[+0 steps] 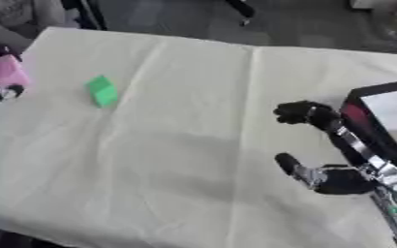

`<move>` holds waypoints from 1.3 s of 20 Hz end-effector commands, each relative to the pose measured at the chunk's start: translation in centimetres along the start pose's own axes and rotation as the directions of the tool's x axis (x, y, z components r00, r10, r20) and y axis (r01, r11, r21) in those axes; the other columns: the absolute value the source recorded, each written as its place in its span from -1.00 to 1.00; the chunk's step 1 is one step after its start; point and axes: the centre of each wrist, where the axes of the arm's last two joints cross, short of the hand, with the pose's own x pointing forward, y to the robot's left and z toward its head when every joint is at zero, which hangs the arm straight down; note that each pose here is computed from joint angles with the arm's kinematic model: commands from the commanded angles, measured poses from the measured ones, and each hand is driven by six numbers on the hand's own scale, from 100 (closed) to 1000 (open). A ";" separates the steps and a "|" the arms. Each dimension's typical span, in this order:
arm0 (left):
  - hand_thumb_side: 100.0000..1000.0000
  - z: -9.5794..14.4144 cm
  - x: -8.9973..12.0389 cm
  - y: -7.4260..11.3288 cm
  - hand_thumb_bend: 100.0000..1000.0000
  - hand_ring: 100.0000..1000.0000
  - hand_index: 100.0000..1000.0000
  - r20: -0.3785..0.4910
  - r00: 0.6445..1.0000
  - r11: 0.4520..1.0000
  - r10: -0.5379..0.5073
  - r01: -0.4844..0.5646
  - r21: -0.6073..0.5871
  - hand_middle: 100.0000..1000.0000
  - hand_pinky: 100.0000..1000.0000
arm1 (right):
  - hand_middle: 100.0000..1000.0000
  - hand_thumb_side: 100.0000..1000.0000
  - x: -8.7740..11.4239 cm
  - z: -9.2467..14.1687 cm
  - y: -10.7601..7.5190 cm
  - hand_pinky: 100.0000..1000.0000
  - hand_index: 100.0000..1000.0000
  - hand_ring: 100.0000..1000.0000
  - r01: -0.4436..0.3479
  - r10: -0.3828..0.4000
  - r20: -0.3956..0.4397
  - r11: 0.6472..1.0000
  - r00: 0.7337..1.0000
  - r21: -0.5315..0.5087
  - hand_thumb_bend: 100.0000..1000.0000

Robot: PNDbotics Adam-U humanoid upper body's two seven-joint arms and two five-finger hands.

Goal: Pick up the objects with one hand, pass them to the other hand, and then place them into the box on the other side of the table.

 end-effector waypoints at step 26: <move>-1.00 -0.6 25.6 -2.0 -1.00 -0.24 0.03 0.836 0.400 0.904 0.376 -0.355 -0.237 -0.37 0.34 | 0.67 -0.27 7.3 -4.9 -4.1 0.68 0.81 0.70 -0.191 0.192 0.410 0.981 0.892 -0.044 -0.22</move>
